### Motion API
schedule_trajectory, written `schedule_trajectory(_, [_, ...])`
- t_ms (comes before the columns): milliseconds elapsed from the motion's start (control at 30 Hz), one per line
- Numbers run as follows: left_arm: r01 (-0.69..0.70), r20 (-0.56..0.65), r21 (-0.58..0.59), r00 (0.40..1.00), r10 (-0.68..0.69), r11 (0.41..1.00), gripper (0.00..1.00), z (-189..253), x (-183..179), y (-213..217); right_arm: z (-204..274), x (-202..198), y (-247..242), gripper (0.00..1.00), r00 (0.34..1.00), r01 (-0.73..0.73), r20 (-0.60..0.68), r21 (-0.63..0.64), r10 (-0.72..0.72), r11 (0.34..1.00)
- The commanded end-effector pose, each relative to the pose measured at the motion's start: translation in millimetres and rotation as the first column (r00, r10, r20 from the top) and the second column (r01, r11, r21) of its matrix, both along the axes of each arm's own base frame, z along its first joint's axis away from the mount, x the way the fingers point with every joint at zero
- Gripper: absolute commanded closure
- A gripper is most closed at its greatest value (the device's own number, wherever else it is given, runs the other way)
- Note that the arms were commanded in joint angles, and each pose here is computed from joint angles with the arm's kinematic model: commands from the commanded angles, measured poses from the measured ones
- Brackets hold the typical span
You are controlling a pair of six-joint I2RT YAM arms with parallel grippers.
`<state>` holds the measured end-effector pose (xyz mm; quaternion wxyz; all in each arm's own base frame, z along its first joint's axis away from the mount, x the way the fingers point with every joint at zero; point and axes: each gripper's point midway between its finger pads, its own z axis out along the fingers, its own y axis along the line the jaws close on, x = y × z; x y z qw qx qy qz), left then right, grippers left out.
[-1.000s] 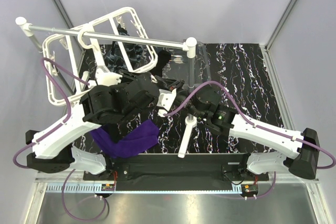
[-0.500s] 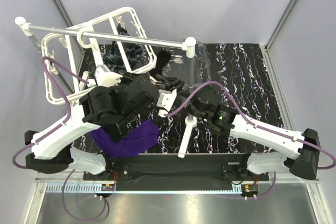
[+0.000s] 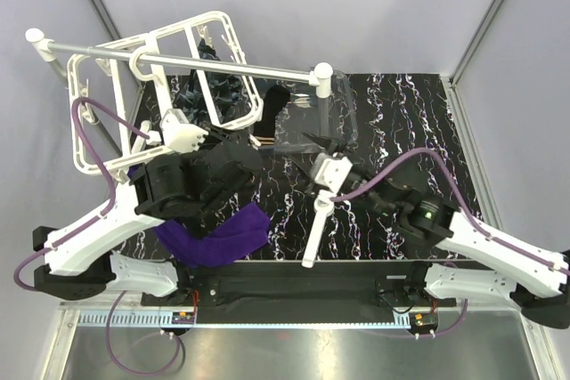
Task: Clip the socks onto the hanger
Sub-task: Open the clamp at the hanger, then move the sock to the bin.
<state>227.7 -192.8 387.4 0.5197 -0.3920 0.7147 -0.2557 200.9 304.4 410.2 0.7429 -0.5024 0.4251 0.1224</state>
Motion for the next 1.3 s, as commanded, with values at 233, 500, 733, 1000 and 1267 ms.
schedule_trajectory(233, [-0.024, 0.086, -0.004, 0.996, 0.024, 1.0, 1.0, 17.3, 3.7, 15.3, 61.7, -9.3, -110.8, 0.38, 0.943, 0.283, -0.257, 0.277, -0.213, 0.918])
schedule_trajectory(500, [-0.015, 0.086, 0.007, 0.996, 0.014, 1.0, 1.0, 7.6, 3.2, 15.2, 58.8, 52.2, -193.5, 0.34, 0.705, 0.707, -0.371, 0.301, -0.605, 0.64])
schedule_trajectory(733, [-0.005, 0.092, 0.001, 0.996, 0.005, 1.0, 1.0, 8.1, 2.0, 16.3, 1.8, 165.0, -222.6, 0.28, 0.514, 0.819, -0.62, 0.151, -0.592, 0.553])
schedule_trajectory(1000, [0.031, 0.108, -0.03, 0.994, -0.027, 0.999, 1.0, 12.8, 1.1, 8.5, -53.6, 278.9, -210.0, 0.24, 0.355, 0.81, -0.899, 0.159, -0.257, 0.565])
schedule_trajectory(1267, [0.041, 0.116, -0.035, 0.993, -0.036, 0.999, 1.0, 10.8, 0.6, 6.7, -121.4, 328.4, -120.9, 0.27, 0.267, 0.483, -0.953, 0.261, 0.144, 0.836])
